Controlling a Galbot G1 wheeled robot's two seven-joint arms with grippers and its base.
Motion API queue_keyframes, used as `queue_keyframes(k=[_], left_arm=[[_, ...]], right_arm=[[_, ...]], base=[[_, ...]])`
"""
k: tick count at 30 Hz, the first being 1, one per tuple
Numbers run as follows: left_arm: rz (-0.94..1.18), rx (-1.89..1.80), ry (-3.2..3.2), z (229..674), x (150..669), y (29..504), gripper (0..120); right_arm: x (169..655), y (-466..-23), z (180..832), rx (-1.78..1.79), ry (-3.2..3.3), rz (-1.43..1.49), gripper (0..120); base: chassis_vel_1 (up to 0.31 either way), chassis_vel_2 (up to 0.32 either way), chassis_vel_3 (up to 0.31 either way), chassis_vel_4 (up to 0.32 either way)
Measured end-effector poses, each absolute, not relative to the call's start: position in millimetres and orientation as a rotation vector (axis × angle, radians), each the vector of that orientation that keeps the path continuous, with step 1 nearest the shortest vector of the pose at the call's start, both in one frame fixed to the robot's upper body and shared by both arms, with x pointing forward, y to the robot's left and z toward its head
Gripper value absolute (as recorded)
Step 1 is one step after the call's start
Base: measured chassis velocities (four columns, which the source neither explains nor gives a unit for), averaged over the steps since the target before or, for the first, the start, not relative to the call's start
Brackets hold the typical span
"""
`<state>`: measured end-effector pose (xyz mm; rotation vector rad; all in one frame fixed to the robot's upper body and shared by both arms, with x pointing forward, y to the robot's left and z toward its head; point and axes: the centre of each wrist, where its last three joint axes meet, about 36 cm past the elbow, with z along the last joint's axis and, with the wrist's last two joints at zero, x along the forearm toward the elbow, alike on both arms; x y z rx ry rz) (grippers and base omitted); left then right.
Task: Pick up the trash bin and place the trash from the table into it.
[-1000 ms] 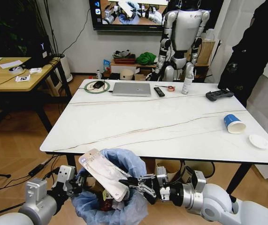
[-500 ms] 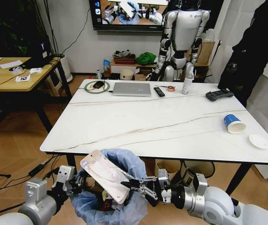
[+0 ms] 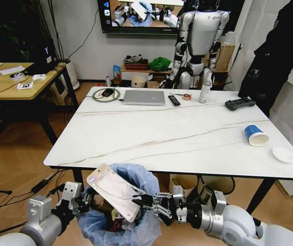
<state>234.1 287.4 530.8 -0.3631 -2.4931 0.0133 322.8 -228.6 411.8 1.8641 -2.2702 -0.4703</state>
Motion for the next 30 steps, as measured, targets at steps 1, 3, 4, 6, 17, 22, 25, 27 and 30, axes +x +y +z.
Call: queue_keyframes(k=[1, 3, 4, 6, 17, 22, 25, 27, 30], left_arm=[[0.013, -0.363, -2.493, 530.8, 234.1, 287.4, 0], [0.012, -0.361, -2.493, 531.0, 234.3, 287.5, 0], [0.012, -0.361, -2.493, 531.0, 234.4, 287.5, 0], [0.012, -0.360, -2.493, 531.1, 234.5, 287.5, 0], [0.015, -0.361, -2.500, 532.5, 236.4, 287.5, 0], [0.017, -0.363, -2.504, 533.6, 237.8, 287.5, 0], [0.021, -0.365, -2.505, 533.9, 238.4, 287.1, 0], [0.021, -0.366, -2.506, 534.0, 238.6, 287.0, 0], [0.023, -0.367, -2.504, 533.8, 238.3, 286.8, 0]], right_arm=[[322.8, -228.6, 411.8, 1.864, -2.270, -0.470, 26], [323.0, -228.9, 412.0, 1.862, -2.272, -0.468, 36], [323.1, -228.9, 412.1, 1.861, -2.273, -0.468, 38], [323.2, -229.0, 412.2, 1.860, -2.274, -0.467, 47], [323.2, -228.6, 411.8, 1.861, -2.273, -0.468, 88], [323.9, -228.5, 411.4, 1.860, -2.273, -0.467, 99], [324.9, -227.7, 412.1, 1.863, -2.276, -0.469, 100], [325.6, -226.9, 413.6, 1.865, -2.281, -0.469, 100], [329.0, -225.1, 419.6, 1.869, -2.307, -0.470, 100]], base=[[0.000, 0.000, 0.000, 0.000], [0.000, 0.000, 0.000, 0.000], [0.000, 0.000, 0.000, 0.000], [0.000, 0.000, 0.000, 0.000], [0.000, 0.000, 0.000, 0.000], [0.000, 0.000, 0.000, 0.000], [0.000, 0.000, 0.000, 0.000], [0.000, 0.000, 0.000, 0.000], [0.000, 0.000, 0.000, 0.000]])
